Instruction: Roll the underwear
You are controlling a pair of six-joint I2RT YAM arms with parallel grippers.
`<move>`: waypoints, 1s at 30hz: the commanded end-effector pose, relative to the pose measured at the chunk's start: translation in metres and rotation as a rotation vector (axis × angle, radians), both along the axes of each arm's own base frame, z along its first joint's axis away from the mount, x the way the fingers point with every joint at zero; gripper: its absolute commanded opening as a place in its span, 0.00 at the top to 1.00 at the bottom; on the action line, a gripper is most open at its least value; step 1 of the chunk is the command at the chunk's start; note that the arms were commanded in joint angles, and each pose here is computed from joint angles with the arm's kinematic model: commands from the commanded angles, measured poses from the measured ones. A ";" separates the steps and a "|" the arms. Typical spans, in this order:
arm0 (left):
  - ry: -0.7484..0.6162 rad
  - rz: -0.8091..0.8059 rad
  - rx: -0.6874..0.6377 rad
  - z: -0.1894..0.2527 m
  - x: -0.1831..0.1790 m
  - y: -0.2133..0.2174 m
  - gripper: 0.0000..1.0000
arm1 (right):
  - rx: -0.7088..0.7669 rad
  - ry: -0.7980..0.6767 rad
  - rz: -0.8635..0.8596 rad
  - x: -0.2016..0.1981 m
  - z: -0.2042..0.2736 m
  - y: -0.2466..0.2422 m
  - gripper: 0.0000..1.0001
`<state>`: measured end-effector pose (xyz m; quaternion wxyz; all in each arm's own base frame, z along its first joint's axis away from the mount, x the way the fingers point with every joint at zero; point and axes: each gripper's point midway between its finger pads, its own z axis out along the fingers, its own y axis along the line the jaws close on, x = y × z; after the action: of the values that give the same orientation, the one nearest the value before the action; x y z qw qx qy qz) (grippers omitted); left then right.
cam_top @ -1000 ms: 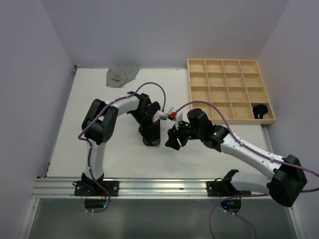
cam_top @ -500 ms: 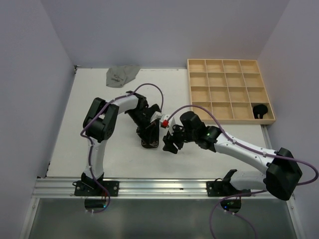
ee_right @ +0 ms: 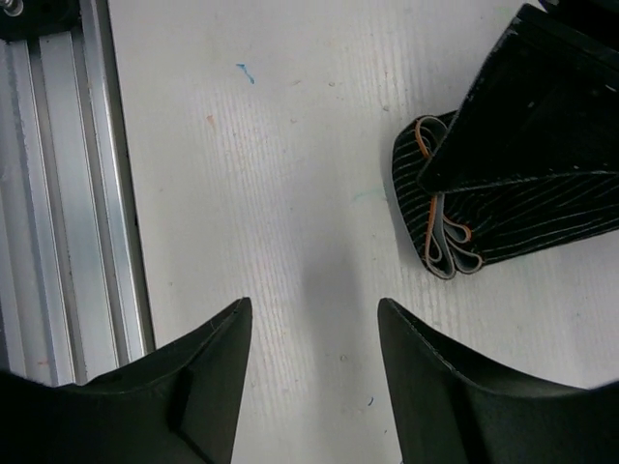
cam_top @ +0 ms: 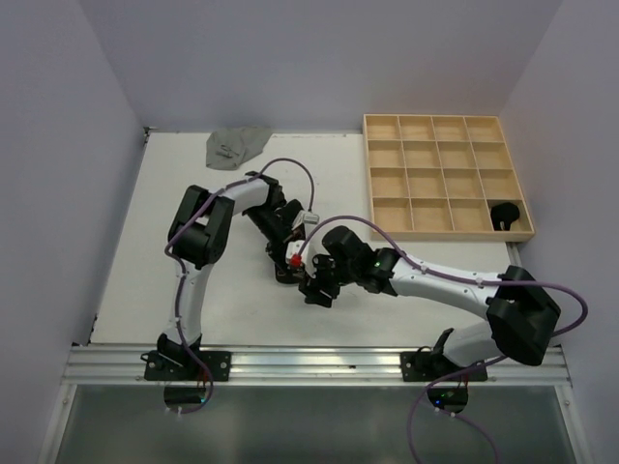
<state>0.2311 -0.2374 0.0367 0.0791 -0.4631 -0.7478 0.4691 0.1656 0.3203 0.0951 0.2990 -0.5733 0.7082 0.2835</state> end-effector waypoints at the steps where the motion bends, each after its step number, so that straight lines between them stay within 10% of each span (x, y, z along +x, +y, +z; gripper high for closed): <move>1: -0.050 0.035 -0.042 0.004 0.027 -0.003 1.00 | 0.055 -0.108 0.035 0.018 0.020 0.022 0.42; 30: 0.260 0.017 0.052 -0.056 -0.056 0.046 1.00 | 0.070 -0.106 0.108 0.012 0.006 0.046 0.30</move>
<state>0.1842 -0.2091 0.0212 0.1781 -0.3374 -0.7544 0.5342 0.1851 0.3530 0.0974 0.3377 -0.6108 0.6628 0.2713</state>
